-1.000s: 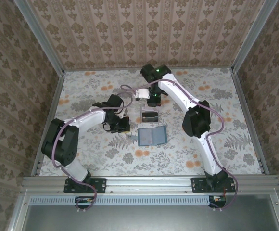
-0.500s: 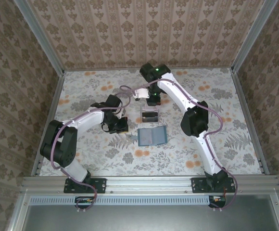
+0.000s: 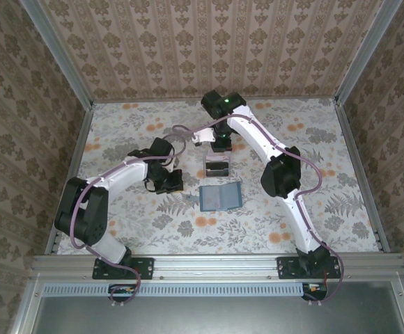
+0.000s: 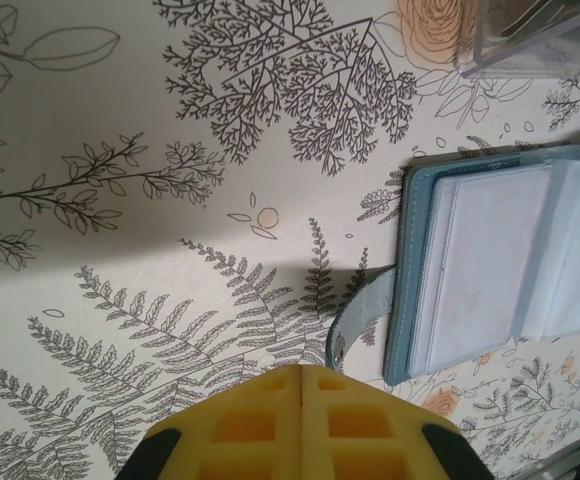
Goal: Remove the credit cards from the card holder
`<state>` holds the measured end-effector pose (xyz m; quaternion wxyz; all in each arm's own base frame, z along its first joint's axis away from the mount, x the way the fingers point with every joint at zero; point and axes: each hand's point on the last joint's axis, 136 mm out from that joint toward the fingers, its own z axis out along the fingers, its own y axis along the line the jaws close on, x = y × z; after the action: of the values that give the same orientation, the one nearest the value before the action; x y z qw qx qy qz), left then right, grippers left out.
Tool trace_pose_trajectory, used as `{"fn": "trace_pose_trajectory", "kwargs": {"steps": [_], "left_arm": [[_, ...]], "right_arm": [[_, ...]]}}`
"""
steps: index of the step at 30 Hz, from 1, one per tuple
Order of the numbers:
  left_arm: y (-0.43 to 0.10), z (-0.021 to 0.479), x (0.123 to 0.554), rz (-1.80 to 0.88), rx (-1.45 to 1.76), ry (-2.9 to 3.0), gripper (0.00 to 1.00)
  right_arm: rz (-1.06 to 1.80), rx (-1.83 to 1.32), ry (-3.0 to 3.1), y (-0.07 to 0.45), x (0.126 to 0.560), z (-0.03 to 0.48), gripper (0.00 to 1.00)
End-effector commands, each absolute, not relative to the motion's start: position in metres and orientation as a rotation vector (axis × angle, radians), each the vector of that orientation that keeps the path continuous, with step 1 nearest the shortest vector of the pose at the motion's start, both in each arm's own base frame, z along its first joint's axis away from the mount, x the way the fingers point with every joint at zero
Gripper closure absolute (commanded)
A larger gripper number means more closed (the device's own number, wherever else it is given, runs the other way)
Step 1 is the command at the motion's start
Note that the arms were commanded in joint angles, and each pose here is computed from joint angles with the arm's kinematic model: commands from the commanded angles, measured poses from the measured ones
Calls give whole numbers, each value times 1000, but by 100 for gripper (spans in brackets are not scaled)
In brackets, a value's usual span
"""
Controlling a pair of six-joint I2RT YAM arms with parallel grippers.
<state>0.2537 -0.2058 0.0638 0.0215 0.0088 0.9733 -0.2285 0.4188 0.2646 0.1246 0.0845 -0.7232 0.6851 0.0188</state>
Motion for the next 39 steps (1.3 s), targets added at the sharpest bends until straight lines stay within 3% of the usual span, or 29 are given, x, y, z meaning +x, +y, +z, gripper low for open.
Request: {"fn": "trace_pose_trajectory", "kwargs": {"steps": [1,19,23,26,36,39], "left_arm": [[-198,67,249,-686,-14,3023,96],[-199,65,249,-692,-19,3023,96],[-199,66,249,-694,-21,3019,96],[-199,66,249,-695,-21,3018,95],[-215,71,249,-718,58,3003,95],[-222,71,249,-690,93,3003,95]], "right_arm": [[95,-2207,2008,272,418,111,100],[244,-2145,2196,274,400,89,100],[173,-2089,2189,275,413,94,85],[79,-2035,2173,274,427,105,81],[-79,-1857,2167,268,448,145,81],[-60,-1732,2206,271,450,160,87]]}}
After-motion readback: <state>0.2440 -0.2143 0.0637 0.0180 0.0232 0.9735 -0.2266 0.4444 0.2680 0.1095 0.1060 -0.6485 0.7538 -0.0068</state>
